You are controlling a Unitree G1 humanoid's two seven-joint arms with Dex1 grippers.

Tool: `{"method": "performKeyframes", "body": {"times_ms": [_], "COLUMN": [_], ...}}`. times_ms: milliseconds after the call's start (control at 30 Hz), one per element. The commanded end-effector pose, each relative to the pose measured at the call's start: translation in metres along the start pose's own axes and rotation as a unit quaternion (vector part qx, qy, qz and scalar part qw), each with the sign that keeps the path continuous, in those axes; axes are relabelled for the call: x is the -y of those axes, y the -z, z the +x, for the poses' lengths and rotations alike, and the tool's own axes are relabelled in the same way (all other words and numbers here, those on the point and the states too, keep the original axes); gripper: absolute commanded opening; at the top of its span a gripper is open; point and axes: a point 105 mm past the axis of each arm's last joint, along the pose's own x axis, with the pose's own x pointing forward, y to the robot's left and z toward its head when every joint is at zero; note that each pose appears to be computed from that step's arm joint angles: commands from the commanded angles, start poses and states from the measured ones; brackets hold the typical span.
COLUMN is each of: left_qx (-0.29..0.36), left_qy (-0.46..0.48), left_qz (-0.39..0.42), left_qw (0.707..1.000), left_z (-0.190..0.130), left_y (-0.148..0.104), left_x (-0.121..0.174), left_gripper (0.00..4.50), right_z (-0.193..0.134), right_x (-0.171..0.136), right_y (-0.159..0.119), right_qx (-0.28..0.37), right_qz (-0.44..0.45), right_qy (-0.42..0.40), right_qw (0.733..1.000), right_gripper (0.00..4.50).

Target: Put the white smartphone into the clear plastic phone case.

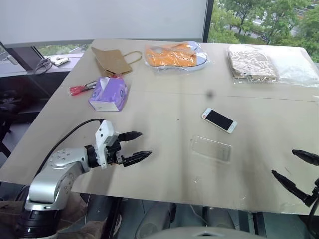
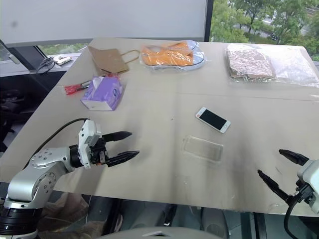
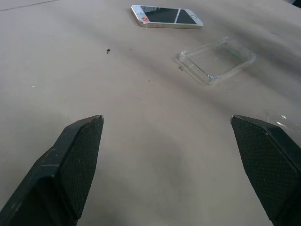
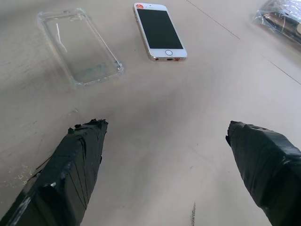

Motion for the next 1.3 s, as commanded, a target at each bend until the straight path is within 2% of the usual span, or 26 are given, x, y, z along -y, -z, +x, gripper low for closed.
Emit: {"method": "performKeyframes", "body": {"times_ms": [33, 133, 267, 367, 433, 533, 633, 767, 800, 900, 1033, 1200, 1300], "left_qx": [0.021, 0.011, -0.07, -0.094, -0.142, -0.178, -0.22, -0.241, -0.249, -0.272, -0.263, -0.24, -0.211], "left_qy": [0.003, 0.014, 0.039, 0.07, 0.072, 0.074, 0.059, 0.053, 0.061, 0.057, 0.031, -0.038, -0.054], "left_qz": [0.051, 0.09, 0.07, 0.052, 0.049, 0.033, 0.056, 0.057, 0.059, 0.076, 0.075, 0.087, 0.107], "left_qw": [0.998, 0.996, 0.994, 0.992, 0.986, 0.981, 0.972, 0.967, 0.965, 0.958, 0.961, 0.966, 0.97], "left_z": [0.013, 0.046, 0.072, 0.104, 0.12, 0.141, 0.157, 0.178, 0.18, 0.18, 0.172, 0.14, 0.12], "left_y": [-0.023, -0.042, -0.041, -0.049, -0.043, -0.04, -0.027, -0.007, -0.001, 0.015, 0.014, -0.003, -0.02], "left_x": [0.0, 0.001, 0.005, 0.012, 0.013, 0.016, 0.016, 0.021, 0.025, 0.026, 0.014, -0.019, -0.027], "left_gripper": [4.46, 4.46, 4.46, 4.46, 4.46, 4.46, 4.46, 3.36, 2.85, 1.87, 0.1, 0.03, 0.03], "right_z": [-0.003, 0.001, 0.002, 0.003, 0.004, 0.005, 0.004, 0.004, 0.004, 0.003, 0.005, 0.013, 0.02], "right_x": [-0.003, -0.016, -0.033, -0.045, -0.05, -0.057, -0.061, -0.065, -0.066, -0.072, -0.073, -0.072, -0.07], "right_y": [-0.007, -0.018, -0.029, -0.032, -0.035, -0.038, -0.041, -0.043, -0.043, -0.045, -0.05, -0.052, -0.051], "right_qx": [0.012, 0.033, 0.039, 0.026, 0.025, 0.024, 0.023, 0.023, 0.022, 0.016, 0.02, 0.029, 0.035], "right_qz": [-0.025, -0.037, -0.043, -0.062, -0.07, -0.079, -0.084, -0.079, -0.079, -0.08, -0.08, -0.081, -0.079], "right_qy": [-0.002, -0.023, -0.059, -0.087, -0.094, -0.101, -0.097, -0.087, -0.087, -0.086, -0.083, -0.085, -0.09], "right_qw": [1.0, 0.998, 0.997, 0.994, 0.993, 0.991, 0.991, 0.993, 0.993, 0.993, 0.993, 0.993, 0.992], "right_gripper": [4.5, 4.5, 4.5, 4.5, 4.5, 4.5, 4.5, 4.5, 4.5, 4.5, 4.5, 4.5, 4.5]}}
